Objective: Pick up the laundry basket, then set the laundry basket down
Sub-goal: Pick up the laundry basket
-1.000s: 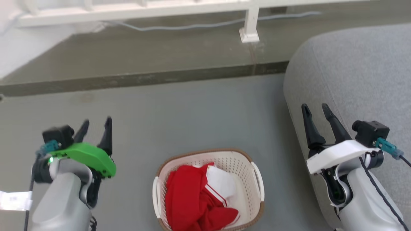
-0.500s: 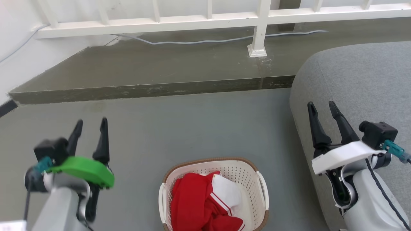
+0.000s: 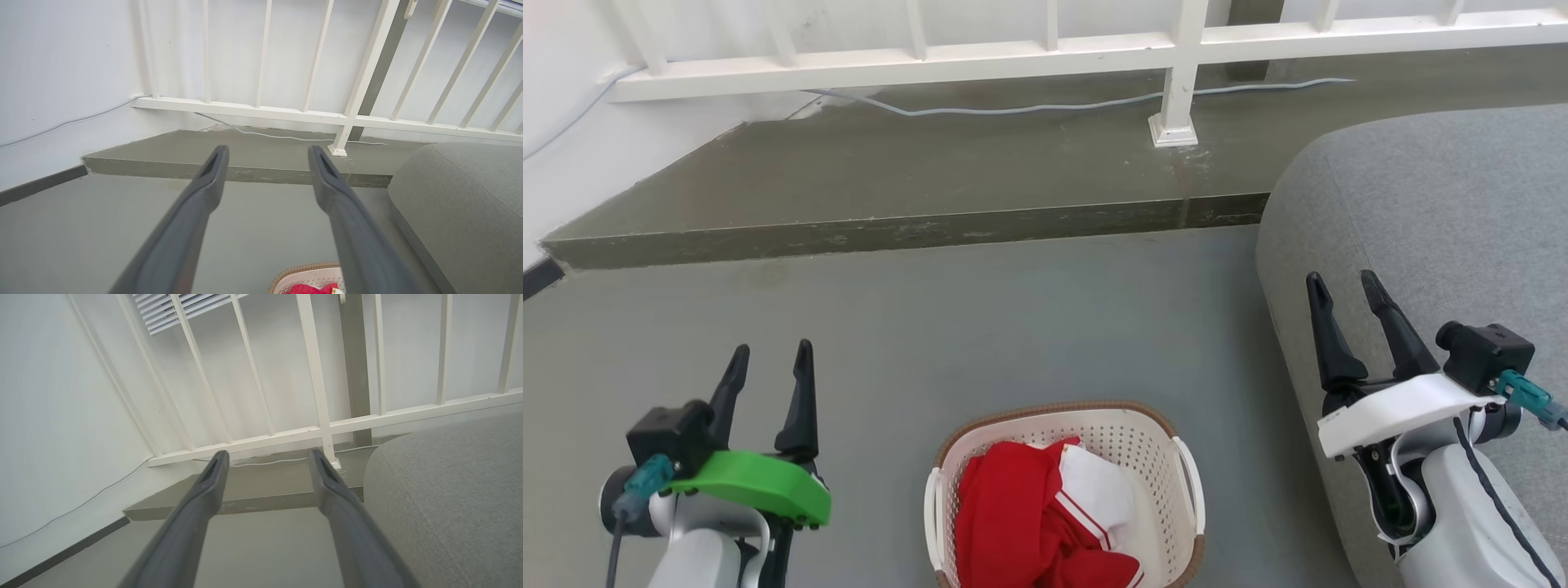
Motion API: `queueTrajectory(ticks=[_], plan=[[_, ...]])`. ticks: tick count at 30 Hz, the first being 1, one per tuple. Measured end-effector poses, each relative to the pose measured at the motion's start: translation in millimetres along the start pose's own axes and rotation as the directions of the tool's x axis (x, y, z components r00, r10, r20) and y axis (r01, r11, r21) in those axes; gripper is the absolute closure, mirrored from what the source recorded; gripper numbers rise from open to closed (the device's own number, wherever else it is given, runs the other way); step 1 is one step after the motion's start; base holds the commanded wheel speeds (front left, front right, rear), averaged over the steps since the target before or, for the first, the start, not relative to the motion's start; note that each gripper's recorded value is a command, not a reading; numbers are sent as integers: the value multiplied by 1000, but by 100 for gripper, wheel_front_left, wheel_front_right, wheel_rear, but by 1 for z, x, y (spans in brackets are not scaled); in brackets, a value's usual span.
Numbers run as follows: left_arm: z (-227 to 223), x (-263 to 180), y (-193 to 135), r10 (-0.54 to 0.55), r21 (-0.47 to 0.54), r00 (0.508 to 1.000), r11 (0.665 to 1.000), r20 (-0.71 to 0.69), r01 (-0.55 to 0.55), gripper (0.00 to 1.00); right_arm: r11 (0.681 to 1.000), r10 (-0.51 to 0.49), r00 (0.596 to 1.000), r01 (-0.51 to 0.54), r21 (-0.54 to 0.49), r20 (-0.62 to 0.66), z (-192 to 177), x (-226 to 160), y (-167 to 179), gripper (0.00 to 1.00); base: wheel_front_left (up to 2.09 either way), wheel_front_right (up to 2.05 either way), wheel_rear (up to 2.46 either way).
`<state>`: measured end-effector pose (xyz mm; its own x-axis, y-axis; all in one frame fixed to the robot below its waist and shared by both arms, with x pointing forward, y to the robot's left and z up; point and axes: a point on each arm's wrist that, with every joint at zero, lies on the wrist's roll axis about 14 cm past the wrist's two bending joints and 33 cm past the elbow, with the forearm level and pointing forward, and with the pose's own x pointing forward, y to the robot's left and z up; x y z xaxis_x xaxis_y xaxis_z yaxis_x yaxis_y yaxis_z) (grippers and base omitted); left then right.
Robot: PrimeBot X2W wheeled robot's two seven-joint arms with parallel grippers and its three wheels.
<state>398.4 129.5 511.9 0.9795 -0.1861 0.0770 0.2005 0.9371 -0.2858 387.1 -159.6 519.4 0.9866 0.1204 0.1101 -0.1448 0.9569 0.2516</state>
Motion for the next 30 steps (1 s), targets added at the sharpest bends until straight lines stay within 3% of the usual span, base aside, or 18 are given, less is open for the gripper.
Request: queueTrajectory(ticks=[16, 30], plan=[[-4, -10, -4, 2, 11, 1000, 1000, 1, -2, 0, 1000, -8, 1000, 8, 2, -5, -2, -2, -2, 0, 0, 0, 0], [-32, -2, -3, -6, -14, 997, 1000, -71, 5, 0, 998, -56, 993, 57, 6, -104, -37, -3, -20, 0, 0, 0, 0]])
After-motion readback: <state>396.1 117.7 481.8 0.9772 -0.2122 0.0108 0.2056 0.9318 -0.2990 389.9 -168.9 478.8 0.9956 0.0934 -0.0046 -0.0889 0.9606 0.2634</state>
